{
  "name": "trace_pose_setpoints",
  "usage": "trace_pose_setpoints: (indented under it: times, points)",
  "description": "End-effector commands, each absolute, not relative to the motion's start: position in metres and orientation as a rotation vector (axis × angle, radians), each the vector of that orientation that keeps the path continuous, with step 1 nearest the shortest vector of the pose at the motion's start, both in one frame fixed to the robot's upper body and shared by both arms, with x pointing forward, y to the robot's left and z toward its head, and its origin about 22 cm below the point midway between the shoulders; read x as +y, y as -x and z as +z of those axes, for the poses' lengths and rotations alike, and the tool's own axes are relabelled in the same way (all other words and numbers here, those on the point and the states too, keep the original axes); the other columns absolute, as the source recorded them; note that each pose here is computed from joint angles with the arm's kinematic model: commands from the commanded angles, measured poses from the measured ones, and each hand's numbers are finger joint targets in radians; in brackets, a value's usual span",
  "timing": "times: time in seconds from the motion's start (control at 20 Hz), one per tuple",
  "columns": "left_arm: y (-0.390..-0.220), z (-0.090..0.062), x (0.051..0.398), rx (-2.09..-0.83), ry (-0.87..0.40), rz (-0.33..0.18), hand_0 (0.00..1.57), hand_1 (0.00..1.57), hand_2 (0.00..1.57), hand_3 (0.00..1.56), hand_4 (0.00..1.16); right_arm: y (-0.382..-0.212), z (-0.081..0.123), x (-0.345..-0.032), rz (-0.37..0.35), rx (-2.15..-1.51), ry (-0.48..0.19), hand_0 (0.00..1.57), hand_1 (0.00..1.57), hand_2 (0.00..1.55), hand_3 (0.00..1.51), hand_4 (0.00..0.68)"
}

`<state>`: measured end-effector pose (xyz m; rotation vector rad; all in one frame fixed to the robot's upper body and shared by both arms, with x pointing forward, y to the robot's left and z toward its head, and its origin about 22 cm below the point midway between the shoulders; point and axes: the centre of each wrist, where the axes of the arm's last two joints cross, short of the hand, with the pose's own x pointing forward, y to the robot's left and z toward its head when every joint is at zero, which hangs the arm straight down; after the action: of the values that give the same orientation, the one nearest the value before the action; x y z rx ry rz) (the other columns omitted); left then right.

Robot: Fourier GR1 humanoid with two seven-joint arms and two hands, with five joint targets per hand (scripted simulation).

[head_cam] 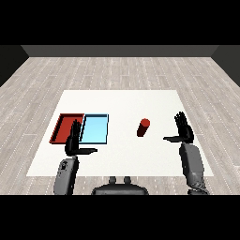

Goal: Pick the red can and put it in the red box

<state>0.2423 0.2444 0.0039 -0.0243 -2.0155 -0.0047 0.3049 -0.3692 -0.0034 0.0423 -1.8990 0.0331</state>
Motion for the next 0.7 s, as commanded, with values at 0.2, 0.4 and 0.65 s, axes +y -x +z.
trace_pose_setpoints:
  times: [0.2, 0.4, 0.65]
  points:
    - [-0.256, 0.025, 0.264, -2.051, 0.047, 0.005, 0.0, 0.0, 0.0, 0.0, 0.0, -0.305, -0.002, -0.362, 0.045, -1.856, -0.119, 0.0, 0.0, 0.0, 0.0, 0.0]
    - [-0.237, 0.002, 0.224, -2.034, 0.065, 0.011, 0.0, 0.0, 0.0, 0.0, 0.0, -0.329, 0.004, -0.335, 0.01, -1.816, -0.115, 0.0, 0.0, 0.0, 0.0, 0.0]
    - [-0.246, 0.011, 0.238, -2.037, 0.042, 0.039, 0.0, 0.0, 0.0, 0.0, 0.0, -0.332, -0.027, -0.313, 0.008, -1.763, -0.158, 0.0, 0.0, 0.0, 0.0, 0.0]
